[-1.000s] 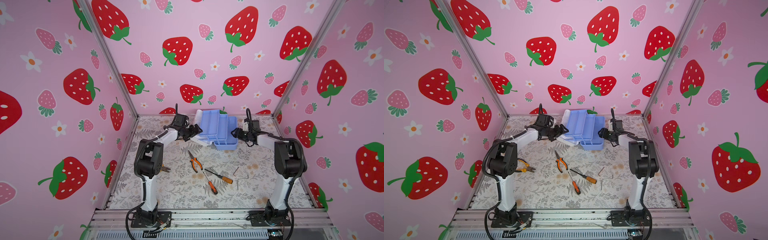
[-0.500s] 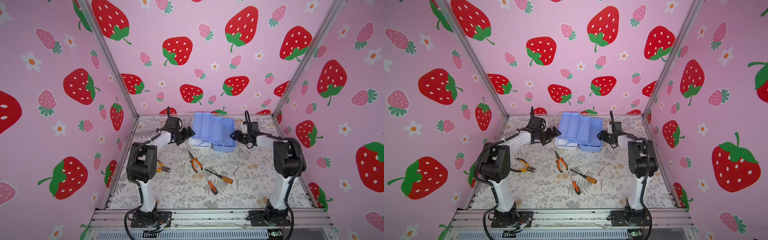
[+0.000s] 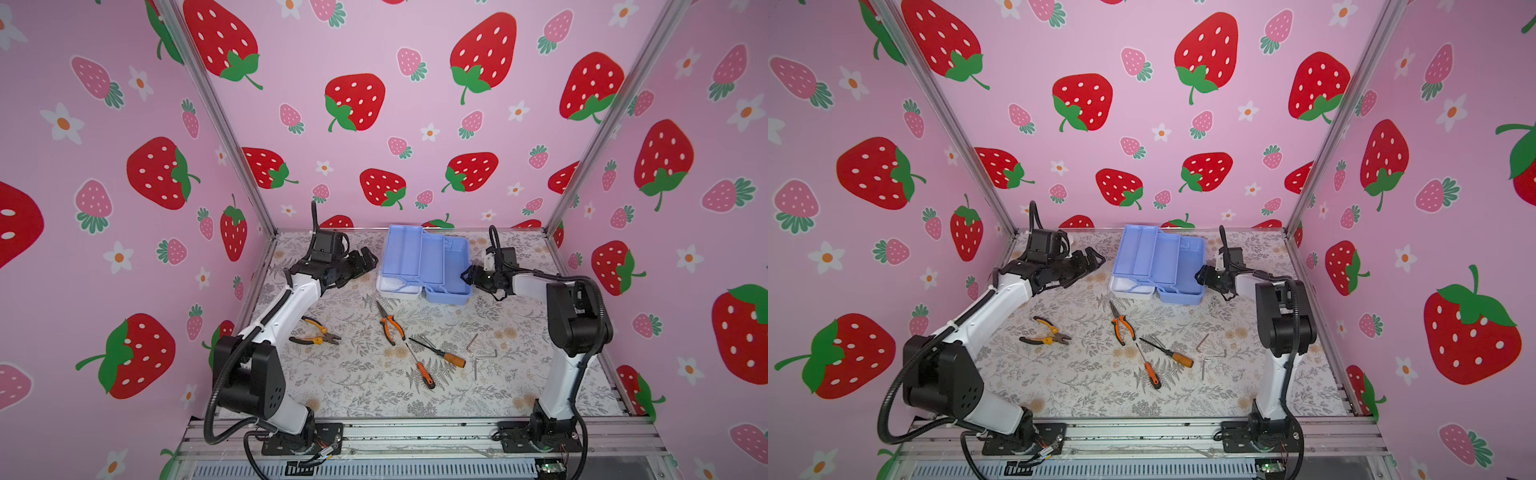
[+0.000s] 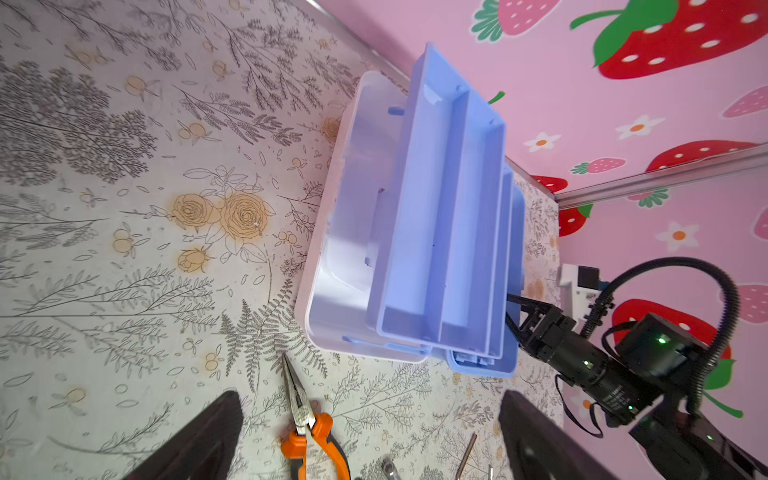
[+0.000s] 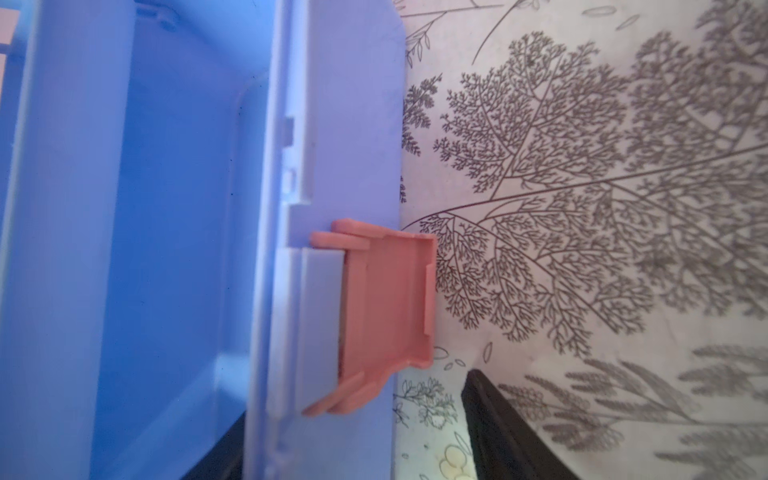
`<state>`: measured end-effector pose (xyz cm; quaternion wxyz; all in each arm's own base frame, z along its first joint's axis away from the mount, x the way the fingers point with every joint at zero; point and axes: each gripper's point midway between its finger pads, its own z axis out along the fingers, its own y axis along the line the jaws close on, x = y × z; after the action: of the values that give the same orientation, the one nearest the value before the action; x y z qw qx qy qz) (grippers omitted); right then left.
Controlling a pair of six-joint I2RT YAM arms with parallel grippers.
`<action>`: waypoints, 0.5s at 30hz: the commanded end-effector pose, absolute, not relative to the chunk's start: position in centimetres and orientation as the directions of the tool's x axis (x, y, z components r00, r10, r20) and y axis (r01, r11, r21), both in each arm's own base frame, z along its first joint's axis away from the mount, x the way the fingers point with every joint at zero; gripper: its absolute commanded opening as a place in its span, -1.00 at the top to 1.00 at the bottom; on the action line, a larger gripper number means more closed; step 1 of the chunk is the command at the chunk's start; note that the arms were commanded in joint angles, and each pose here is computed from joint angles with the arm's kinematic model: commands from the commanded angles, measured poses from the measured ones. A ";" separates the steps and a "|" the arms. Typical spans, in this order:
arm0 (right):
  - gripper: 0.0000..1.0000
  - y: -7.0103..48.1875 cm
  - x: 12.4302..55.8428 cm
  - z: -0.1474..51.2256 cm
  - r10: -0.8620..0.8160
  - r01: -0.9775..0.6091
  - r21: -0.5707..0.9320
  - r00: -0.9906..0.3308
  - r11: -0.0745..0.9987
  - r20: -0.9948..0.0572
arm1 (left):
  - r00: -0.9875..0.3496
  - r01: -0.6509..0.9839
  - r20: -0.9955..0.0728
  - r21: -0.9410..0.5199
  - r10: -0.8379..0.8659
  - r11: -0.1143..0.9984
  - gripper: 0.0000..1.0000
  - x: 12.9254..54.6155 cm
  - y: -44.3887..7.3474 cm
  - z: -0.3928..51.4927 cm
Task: Pack the tool kit
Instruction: 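Release the box and draw both grippers back toward the robot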
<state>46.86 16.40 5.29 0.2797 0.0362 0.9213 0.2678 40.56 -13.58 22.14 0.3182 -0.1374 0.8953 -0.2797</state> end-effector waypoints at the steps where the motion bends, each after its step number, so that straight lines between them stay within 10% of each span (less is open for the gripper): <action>1: -0.36 15.4 47.4 10.3 0.225 -0.109 0.464 -0.763 0.879 -0.606 | -0.736 -0.101 -0.532 -0.527 -0.420 0.844 -0.98 37.7 -11.6 23.1; 15: -0.32 11.4 39.8 21.9 0.228 -0.078 0.301 -0.485 0.951 -0.845 | -0.759 -0.143 -0.533 -0.425 -0.374 0.894 -0.74 28.8 -10.6 20.5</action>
<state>41.56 12.34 23.17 0.5053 0.0447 0.8387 0.1983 30.62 -10.79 23.09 0.3522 -0.1395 0.8985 -0.2216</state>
